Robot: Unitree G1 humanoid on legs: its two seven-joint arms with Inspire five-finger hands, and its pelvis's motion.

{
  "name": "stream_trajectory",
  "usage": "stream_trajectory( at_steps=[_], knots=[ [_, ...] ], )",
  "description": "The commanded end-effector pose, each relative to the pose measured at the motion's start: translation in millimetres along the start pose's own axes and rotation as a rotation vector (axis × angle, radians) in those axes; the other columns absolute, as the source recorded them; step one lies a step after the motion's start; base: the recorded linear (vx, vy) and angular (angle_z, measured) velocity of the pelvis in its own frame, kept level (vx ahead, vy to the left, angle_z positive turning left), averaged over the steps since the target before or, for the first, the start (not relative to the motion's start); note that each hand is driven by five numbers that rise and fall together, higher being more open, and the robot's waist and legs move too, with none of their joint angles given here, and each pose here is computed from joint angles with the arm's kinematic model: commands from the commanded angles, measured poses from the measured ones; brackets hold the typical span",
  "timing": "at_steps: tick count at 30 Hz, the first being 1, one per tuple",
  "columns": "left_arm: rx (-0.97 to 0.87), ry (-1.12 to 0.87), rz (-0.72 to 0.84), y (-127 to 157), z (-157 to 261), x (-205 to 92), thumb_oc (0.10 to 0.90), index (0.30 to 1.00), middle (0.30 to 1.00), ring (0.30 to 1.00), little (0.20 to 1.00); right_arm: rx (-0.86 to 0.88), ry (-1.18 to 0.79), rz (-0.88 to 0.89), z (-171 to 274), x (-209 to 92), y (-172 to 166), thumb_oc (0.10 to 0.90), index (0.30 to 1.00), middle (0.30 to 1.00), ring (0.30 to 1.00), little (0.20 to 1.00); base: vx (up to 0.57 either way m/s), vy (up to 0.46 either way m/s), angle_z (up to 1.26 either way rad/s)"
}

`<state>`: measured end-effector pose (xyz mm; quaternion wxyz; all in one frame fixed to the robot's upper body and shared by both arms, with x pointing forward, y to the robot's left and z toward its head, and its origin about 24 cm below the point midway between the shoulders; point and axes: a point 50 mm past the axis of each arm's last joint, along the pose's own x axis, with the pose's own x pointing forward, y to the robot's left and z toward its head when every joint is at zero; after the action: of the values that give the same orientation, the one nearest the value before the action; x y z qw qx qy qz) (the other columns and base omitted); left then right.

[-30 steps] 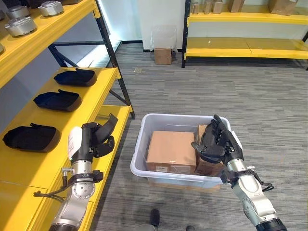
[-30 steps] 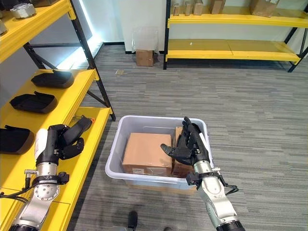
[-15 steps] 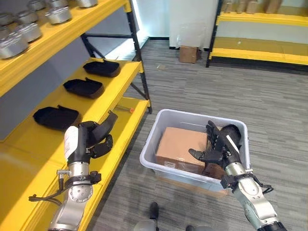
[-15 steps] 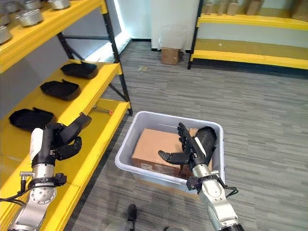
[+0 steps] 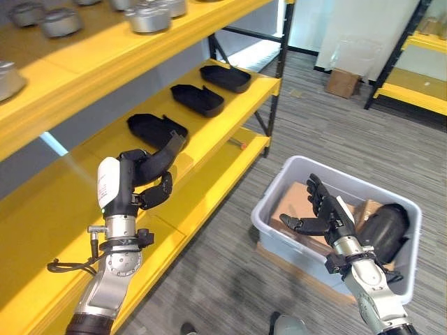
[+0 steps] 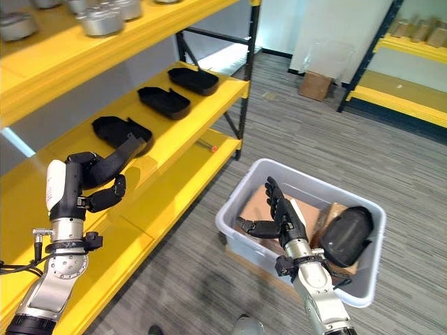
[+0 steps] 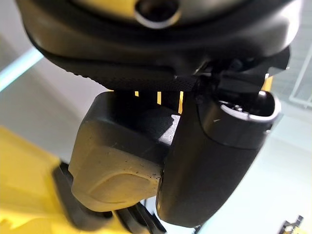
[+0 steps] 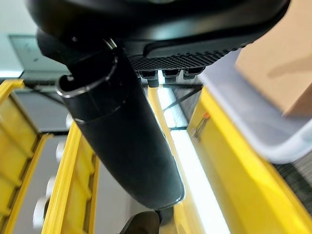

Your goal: Move parts from the plastic box to the shelf.

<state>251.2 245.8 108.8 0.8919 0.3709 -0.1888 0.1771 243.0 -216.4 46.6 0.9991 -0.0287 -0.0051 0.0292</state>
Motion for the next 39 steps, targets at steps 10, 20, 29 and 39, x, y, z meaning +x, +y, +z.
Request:
stream_trajectory(
  at_steps=[10, 20, 29, 39],
  knots=[
    [0.047, -0.230, 0.344, 60, 34, 27, 0.400, 0.300, 0.300, 0.300, 0.300, 0.010, -0.162, 0.061, 28, 10, 22, 0.900, 1.000, 1.000, 1.000, 1.000, 0.00, 0.239, 0.24],
    [0.104, -0.168, 0.344, 70, 19, 16, 0.400, 0.300, 0.300, 0.300, 0.300, 0.018, -0.135, 0.114, 30, 13, 33, 0.900, 1.000, 1.000, 1.000, 1.000, 0.00, 0.042, 0.07],
    [0.106, -0.099, 0.317, 62, 8, 7, 0.400, 0.300, 0.300, 0.300, 0.300, -0.011, -0.137, 0.274, 36, 18, 56, 0.900, 1.000, 1.000, 1.000, 1.000, 0.00, 0.125, 0.10],
    [0.104, -0.139, 0.261, 57, 12, 17, 0.400, 0.300, 0.300, 0.300, 0.300, 0.000, -0.159, 0.287, 40, 20, 65, 0.900, 1.000, 1.000, 1.000, 1.000, -0.01, 0.220, 0.15]
  ],
)
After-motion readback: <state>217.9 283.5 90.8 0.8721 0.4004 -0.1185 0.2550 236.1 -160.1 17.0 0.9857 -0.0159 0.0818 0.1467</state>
